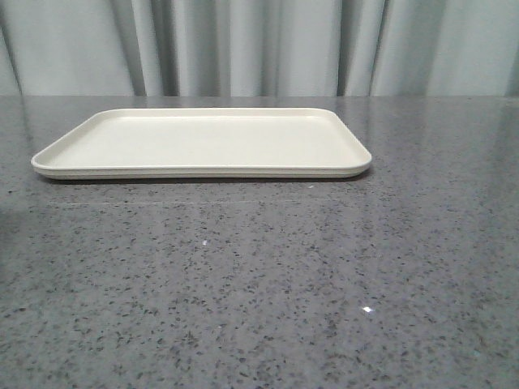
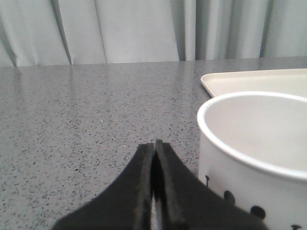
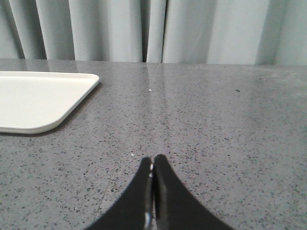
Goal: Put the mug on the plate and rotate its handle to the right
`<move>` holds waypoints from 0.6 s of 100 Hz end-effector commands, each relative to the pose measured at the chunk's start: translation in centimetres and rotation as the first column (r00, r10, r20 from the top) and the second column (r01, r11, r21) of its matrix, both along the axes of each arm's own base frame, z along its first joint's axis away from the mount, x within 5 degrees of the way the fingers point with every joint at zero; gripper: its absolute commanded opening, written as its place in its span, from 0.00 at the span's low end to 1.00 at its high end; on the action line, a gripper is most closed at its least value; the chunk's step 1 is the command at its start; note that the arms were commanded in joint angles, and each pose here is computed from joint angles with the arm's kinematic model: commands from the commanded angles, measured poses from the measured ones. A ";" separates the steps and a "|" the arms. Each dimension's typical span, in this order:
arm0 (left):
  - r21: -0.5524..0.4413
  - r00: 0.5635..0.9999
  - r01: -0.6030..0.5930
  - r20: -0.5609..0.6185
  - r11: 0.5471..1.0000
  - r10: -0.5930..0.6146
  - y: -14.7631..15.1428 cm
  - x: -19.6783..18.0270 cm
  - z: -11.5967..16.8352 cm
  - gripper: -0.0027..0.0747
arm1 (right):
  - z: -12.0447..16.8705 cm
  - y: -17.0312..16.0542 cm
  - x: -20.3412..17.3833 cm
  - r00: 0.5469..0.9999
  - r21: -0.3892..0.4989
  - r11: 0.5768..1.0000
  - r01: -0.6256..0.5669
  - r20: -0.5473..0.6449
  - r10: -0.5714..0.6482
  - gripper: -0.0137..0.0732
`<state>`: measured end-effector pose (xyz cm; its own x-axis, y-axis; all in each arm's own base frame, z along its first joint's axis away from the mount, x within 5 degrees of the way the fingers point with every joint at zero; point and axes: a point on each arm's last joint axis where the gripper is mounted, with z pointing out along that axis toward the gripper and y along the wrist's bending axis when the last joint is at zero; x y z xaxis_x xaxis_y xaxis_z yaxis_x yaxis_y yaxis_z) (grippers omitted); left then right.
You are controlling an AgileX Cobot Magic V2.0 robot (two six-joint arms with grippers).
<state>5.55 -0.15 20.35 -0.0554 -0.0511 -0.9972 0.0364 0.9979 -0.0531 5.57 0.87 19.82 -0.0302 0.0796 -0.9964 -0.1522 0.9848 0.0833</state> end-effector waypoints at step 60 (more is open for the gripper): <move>-0.191 0.988 0.026 -0.142 0.981 -0.054 -0.6 0.2 17.1 0.01 | 15.4 0.3 1.7 0.967 -0.027 1.000 -0.006 -0.254 -0.001 0.08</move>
